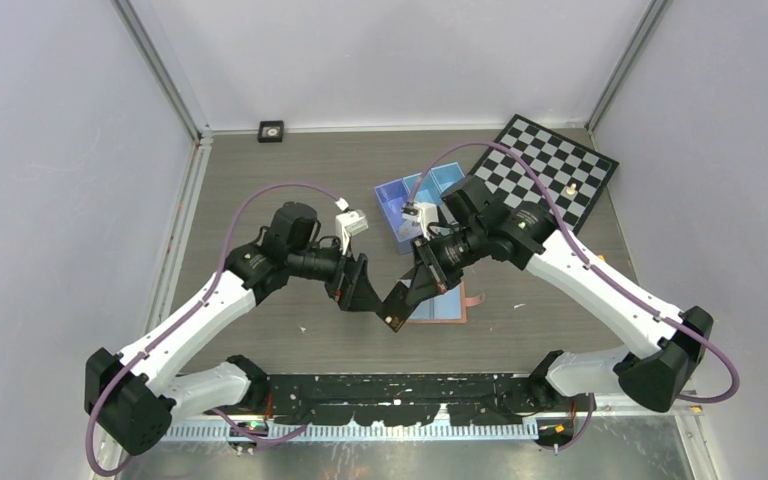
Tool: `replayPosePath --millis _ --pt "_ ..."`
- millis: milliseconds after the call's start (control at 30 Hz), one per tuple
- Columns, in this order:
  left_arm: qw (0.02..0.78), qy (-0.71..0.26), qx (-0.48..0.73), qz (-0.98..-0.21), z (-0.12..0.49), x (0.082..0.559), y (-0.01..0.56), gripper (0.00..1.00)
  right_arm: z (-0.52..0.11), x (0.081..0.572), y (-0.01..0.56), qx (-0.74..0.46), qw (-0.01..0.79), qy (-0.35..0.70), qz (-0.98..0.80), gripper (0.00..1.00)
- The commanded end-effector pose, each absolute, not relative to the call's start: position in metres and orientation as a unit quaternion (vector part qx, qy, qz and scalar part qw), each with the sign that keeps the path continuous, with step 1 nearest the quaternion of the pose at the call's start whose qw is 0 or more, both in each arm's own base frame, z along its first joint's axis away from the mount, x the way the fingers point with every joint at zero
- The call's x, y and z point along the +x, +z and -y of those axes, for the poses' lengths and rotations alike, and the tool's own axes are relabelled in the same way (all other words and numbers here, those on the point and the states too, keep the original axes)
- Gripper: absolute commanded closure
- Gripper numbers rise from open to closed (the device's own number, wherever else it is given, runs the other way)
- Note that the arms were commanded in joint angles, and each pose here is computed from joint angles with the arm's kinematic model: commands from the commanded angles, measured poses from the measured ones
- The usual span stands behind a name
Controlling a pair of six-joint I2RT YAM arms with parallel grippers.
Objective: Put the credit cards into the card holder
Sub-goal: Insert the credit card into the card holder.
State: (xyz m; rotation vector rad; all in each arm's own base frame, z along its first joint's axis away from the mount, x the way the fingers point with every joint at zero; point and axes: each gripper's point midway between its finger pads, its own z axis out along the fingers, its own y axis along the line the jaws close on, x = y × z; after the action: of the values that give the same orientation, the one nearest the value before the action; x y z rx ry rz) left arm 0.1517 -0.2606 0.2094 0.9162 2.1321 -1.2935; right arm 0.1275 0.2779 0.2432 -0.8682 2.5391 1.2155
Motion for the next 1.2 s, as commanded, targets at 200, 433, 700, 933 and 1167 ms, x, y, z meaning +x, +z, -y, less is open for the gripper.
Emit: replayPosePath --millis 200,433,700,933,1167 --pt "0.194 -0.593 0.393 -0.675 0.286 0.107 0.249 0.58 -0.291 0.097 0.281 -0.353 0.094 0.501 -0.785 1.00" --pt "0.157 -0.639 0.403 -0.636 0.291 0.085 0.262 0.96 -0.290 0.105 0.279 -0.356 0.118 0.487 -0.789 0.99" --pt "0.204 -0.616 0.373 -0.664 0.291 0.097 0.261 1.00 -0.275 0.141 0.279 -0.299 0.183 0.457 -0.817 0.74" --pt "0.314 -0.584 0.288 -0.691 0.289 0.130 0.265 1.00 -0.256 0.182 0.296 -0.182 0.239 0.522 -0.798 0.47" --pt "0.364 -0.553 0.208 -0.720 0.286 0.163 0.262 1.00 -0.259 0.172 0.307 -0.180 0.238 0.566 -0.769 0.45"
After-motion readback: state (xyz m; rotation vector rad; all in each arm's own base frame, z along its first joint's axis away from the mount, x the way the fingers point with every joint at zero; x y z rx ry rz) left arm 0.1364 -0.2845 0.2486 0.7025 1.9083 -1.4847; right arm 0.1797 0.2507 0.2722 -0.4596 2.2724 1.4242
